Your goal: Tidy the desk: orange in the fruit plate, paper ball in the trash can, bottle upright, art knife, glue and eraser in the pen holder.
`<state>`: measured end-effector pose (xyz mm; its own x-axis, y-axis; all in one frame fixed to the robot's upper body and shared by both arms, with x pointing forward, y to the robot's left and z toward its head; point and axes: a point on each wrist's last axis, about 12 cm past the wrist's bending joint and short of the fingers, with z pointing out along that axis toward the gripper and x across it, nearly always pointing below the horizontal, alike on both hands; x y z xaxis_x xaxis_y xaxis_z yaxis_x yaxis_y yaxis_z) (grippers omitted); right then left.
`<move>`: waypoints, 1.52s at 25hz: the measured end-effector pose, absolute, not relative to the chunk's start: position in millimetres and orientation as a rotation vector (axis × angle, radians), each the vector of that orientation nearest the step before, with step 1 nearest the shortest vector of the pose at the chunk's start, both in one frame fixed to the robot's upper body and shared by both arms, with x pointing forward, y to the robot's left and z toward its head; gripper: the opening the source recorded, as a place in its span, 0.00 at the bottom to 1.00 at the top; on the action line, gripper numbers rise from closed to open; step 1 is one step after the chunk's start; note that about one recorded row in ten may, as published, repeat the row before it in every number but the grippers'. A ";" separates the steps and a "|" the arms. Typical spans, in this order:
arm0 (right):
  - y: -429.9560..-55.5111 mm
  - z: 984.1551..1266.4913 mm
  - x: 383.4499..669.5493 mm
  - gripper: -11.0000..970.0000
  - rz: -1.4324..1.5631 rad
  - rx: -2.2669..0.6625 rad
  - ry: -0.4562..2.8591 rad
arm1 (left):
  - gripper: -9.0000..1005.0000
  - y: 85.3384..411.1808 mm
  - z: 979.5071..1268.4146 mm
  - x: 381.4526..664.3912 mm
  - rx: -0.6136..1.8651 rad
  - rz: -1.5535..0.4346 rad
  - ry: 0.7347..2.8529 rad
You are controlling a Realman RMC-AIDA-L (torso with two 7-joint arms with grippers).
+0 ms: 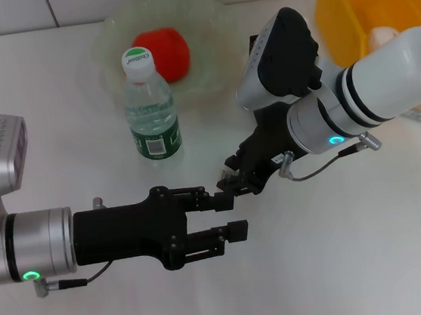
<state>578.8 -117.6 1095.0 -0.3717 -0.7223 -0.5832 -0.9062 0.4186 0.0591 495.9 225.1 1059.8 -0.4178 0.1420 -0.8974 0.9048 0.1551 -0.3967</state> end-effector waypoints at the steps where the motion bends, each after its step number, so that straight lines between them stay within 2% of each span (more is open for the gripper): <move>1: -117.6 1095.0 578.8 0.37 0.516 -1.380 2.203 | 0.57 225.1 1059.8 495.9 1.011 -1.327 1.706; 2: -117.5 1094.6 578.4 0.41 0.516 -1.382 2.203 | 0.57 225.1 1059.8 495.9 1.011 -1.327 1.706; 21: -115.5 1091.8 576.7 0.41 0.498 -1.398 2.195 | 0.57 225.0 1059.2 494.3 1.008 -1.335 1.705; 27: -116.2 1090.6 576.5 0.29 0.491 -1.394 2.194 | 0.57 224.9 1059.2 494.2 1.008 -1.336 1.705; 38: -118.0 1098.2 570.6 0.27 0.508 -1.357 2.151 | 0.57 225.2 1059.3 493.9 1.005 -1.337 1.703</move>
<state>570.6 -118.0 1098.2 -0.3458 -0.7024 -0.6221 -0.9065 0.4212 0.0284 493.9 225.2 1059.3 -0.4224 0.1359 -0.8962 0.9028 0.1513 -0.4025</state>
